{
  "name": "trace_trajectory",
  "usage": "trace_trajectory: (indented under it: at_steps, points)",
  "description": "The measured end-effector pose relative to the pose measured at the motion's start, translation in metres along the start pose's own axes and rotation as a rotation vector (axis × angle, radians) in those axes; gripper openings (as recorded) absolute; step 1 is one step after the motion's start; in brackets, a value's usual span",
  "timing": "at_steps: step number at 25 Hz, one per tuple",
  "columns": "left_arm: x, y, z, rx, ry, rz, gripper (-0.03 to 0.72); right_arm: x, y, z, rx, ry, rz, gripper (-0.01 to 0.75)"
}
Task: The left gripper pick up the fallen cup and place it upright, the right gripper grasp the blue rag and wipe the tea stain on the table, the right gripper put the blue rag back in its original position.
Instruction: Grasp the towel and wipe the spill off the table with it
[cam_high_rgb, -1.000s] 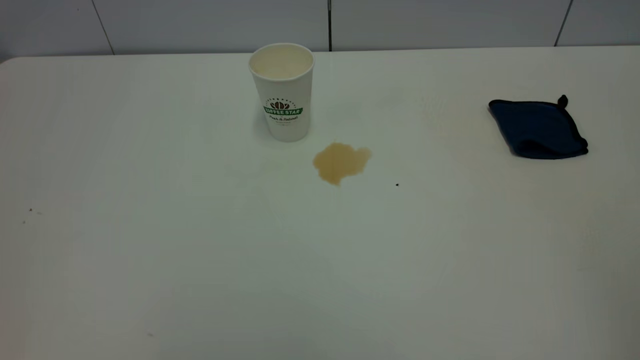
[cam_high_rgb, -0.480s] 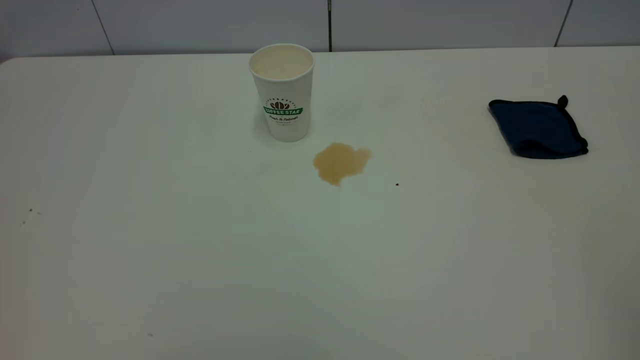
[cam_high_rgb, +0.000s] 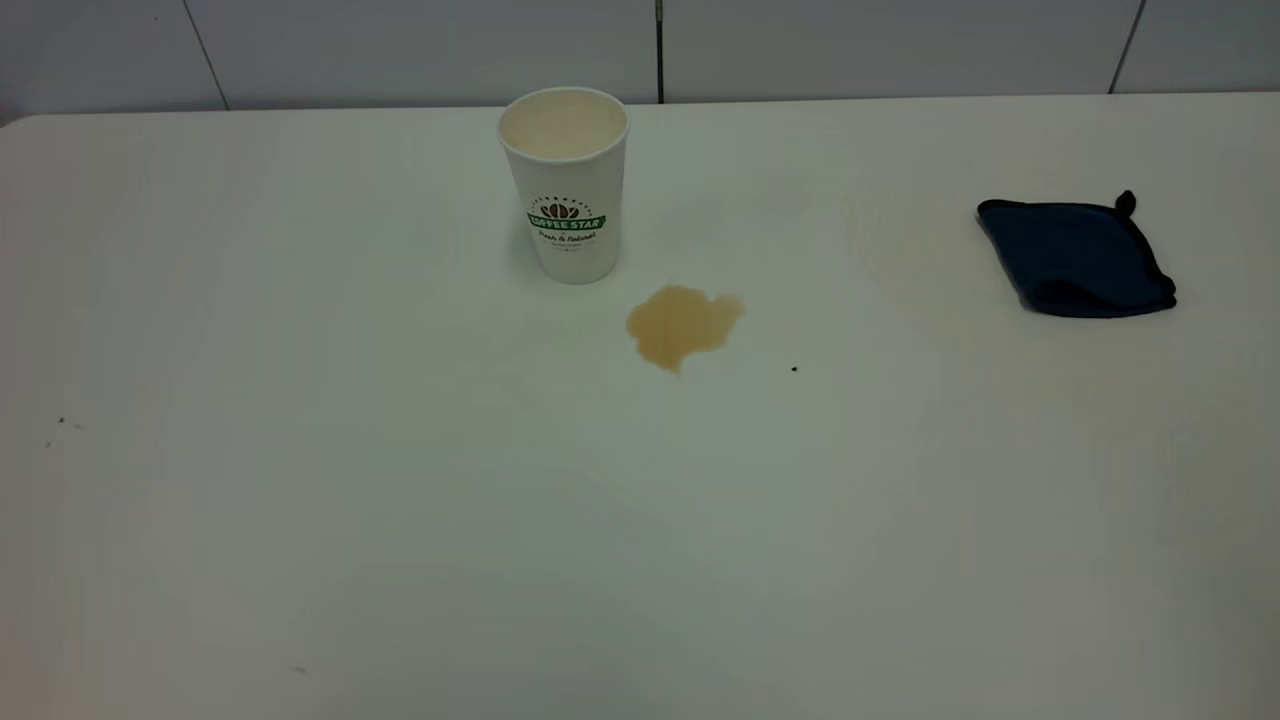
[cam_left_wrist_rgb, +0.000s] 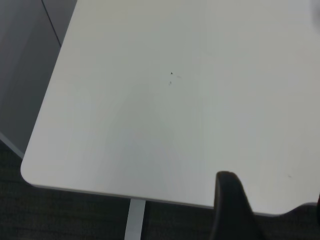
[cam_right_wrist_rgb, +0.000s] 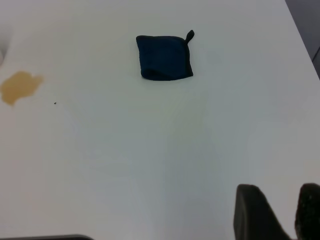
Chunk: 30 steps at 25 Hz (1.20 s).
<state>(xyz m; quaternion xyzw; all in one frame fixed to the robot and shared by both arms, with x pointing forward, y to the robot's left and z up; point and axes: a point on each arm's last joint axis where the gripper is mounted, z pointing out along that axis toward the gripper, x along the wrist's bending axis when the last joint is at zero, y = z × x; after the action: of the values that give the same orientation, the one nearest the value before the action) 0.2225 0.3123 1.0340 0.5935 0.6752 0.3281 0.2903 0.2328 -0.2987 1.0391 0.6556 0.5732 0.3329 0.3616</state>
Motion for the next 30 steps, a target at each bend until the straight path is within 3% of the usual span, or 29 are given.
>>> trace_trajectory:
  at_steps: [17,22,26,30]
  points:
    - [0.0,0.0,0.0,0.0,0.0,0.0,0.44,0.0,0.0,0.0,0.0,0.001,0.003,0.24]
    - [0.0,0.0,0.0,0.0,0.0,0.0,0.44,0.0,0.0,0.0,0.0,-0.002,0.067,0.244]
    - [0.0,0.0,0.0,0.0,0.0,0.002,0.44,0.0,0.012,0.005,0.029,-0.009,0.071,0.33]
    - [0.0,0.0,0.0,0.001,0.0,0.002,0.44,0.001,0.048,0.023,0.065,-0.012,0.052,0.527]
